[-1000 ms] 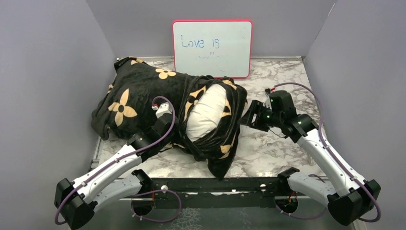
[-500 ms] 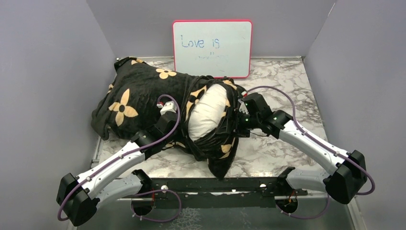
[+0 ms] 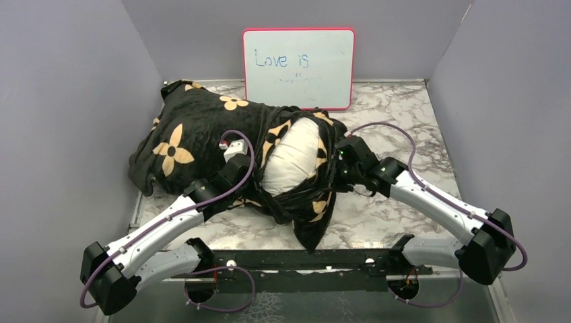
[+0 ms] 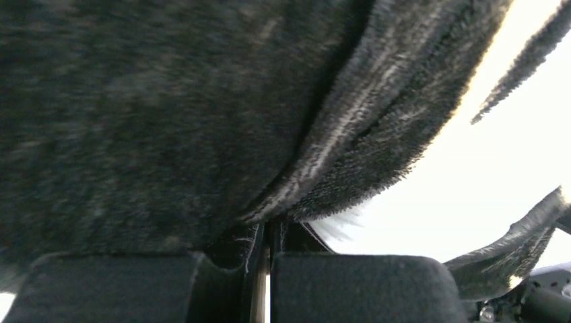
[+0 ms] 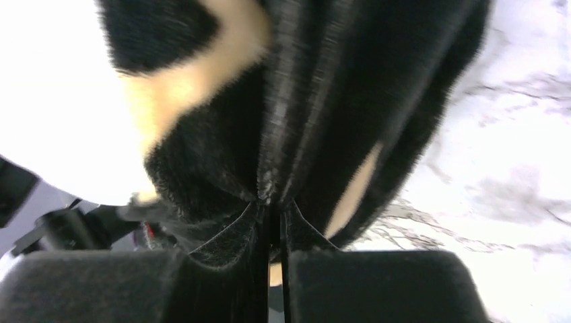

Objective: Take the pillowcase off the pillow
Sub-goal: Remove the pillow from the pillowcase.

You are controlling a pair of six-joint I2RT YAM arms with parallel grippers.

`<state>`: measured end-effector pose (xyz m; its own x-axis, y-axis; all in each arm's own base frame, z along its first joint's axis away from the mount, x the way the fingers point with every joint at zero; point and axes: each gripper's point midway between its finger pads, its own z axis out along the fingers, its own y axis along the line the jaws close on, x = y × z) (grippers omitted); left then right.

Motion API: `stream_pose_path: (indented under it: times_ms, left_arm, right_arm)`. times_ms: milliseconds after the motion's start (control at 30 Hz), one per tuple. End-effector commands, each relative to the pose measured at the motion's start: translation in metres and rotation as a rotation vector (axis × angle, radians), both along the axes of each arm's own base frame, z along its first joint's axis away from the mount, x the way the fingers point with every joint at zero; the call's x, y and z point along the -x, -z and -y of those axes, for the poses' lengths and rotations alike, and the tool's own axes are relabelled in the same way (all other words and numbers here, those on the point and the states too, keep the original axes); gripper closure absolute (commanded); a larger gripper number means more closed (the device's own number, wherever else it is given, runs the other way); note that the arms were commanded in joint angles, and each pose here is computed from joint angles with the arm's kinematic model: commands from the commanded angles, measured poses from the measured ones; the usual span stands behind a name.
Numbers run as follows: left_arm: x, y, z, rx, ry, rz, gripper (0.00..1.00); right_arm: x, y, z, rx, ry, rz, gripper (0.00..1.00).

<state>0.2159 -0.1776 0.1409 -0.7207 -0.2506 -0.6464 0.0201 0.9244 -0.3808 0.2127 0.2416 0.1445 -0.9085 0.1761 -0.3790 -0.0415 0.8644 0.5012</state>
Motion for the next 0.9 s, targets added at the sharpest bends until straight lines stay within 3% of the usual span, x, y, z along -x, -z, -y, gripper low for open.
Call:
stream_pose_path:
  times_ms: [0, 167, 300, 367, 467, 633, 867]
  left_arm:
    - [0.001, 0.004, -0.062, -0.253, -0.186, -0.024, 1.00]
    - [0.003, -0.003, -0.079, -0.228, -0.213, -0.010, 1.00]
    - [0.005, 0.001, -0.048, -0.100, -0.081, 0.005, 1.00]
    - [0.007, 0.005, -0.028, -0.022, -0.010, 0.000, 1.00]
    - [0.010, 0.012, -0.007, 0.052, 0.069, -0.018, 1.00]
    - [0.009, 0.018, 0.008, 0.075, 0.137, -0.030, 1.00]
    - [0.010, 0.024, 0.013, 0.072, 0.167, -0.040, 1.00]
  right_arm:
    - [0.000, 0.048, 0.078, 0.299, 0.227, 0.018, 0.97]
    - [0.022, 0.092, 0.109, 0.311, 0.267, -0.123, 1.00]
    - [0.021, 0.077, 0.079, 0.165, 0.137, -0.095, 0.99]
    - [0.016, 0.054, 0.061, 0.095, 0.061, -0.065, 0.92]
    - [0.012, 0.014, 0.038, -0.017, -0.048, -0.005, 0.71]
    - [0.019, -0.032, 0.020, -0.148, -0.101, 0.026, 0.44]
    - [0.023, -0.037, 0.005, -0.177, 0.003, -0.069, 0.36]
